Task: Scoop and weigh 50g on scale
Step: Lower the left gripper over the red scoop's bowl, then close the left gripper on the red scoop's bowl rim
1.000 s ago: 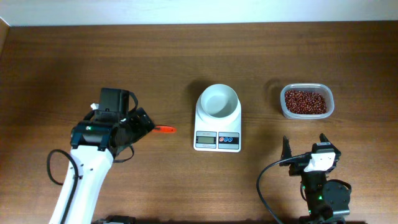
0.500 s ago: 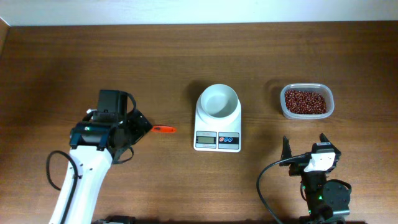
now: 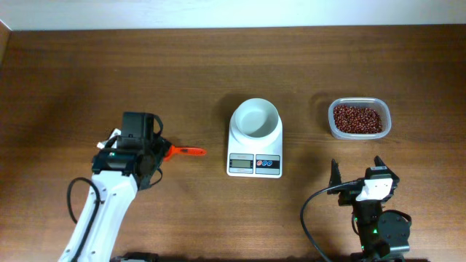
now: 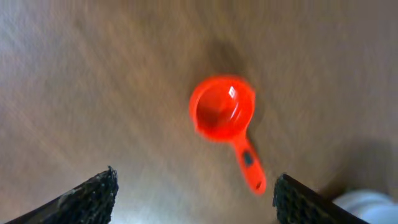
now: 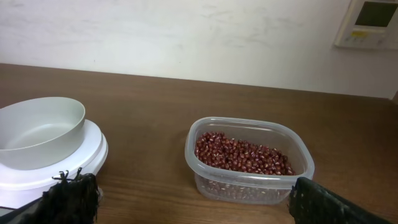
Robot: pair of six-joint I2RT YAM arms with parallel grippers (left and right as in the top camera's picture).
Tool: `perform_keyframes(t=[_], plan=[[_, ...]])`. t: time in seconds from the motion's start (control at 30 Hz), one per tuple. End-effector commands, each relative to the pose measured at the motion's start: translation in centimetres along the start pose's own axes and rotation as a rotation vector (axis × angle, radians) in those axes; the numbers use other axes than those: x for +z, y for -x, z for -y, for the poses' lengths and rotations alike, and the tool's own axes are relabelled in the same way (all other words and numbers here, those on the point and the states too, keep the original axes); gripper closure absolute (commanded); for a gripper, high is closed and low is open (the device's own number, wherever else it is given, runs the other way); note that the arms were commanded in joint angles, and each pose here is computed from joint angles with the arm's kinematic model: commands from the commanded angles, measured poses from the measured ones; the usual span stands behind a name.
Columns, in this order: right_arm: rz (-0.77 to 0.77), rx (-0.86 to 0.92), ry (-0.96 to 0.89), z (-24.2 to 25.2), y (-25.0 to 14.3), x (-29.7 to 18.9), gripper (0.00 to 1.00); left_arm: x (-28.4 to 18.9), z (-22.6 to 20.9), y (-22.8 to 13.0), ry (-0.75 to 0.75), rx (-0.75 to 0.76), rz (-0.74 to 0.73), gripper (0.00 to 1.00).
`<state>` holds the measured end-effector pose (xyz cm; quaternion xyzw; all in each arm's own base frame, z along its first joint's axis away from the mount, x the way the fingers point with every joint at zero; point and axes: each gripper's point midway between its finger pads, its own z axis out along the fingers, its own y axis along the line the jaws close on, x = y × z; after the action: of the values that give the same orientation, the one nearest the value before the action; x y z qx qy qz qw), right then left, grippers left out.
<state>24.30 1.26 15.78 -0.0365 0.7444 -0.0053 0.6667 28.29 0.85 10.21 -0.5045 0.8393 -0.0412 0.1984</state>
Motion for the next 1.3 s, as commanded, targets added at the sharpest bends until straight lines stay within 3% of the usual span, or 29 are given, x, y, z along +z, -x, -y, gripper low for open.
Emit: perform_keyframes(t=[0.0, 0.37, 0.67, 0.8, 0.97, 1.1, 1.27], plan=[[0.001, 0.005, -0.005, 0.1, -0.3, 0.1, 0.01, 2.3, 0.2, 0.5, 0.036, -0.015, 0.021, 0.23], [0.000, 0.006, -0.005, 0.1, -0.3, 0.1, 0.01, 8.9, -0.3, -2.6, 0.148, -0.042, -0.125, 0.33], [0.001, 0.006, -0.005, 0.1, -0.3, 0.1, 0.01, 9.6, -0.4, -1.3, 0.139, -0.095, -0.106, 0.43], [0.000, 0.005, -0.005, 0.1, -0.3, 0.1, 0.01, 9.9, -0.4, -1.4, 0.142, -0.094, -0.108, 0.57], [0.001, 0.006, -0.005, 0.1, -0.3, 0.1, 0.01, 10.5, -0.8, -1.9, 0.161, -0.092, -0.128, 0.57], [0.001, 0.005, -0.005, 0.1, -0.3, 0.1, 0.01, 10.5, -0.7, -1.8, 0.160, -0.092, -0.125, 0.66], [0.000, 0.005, -0.005, 0.1, -0.3, 0.1, 0.01, 10.6, -0.3, -1.6, 0.144, -0.105, -0.118, 0.65]])
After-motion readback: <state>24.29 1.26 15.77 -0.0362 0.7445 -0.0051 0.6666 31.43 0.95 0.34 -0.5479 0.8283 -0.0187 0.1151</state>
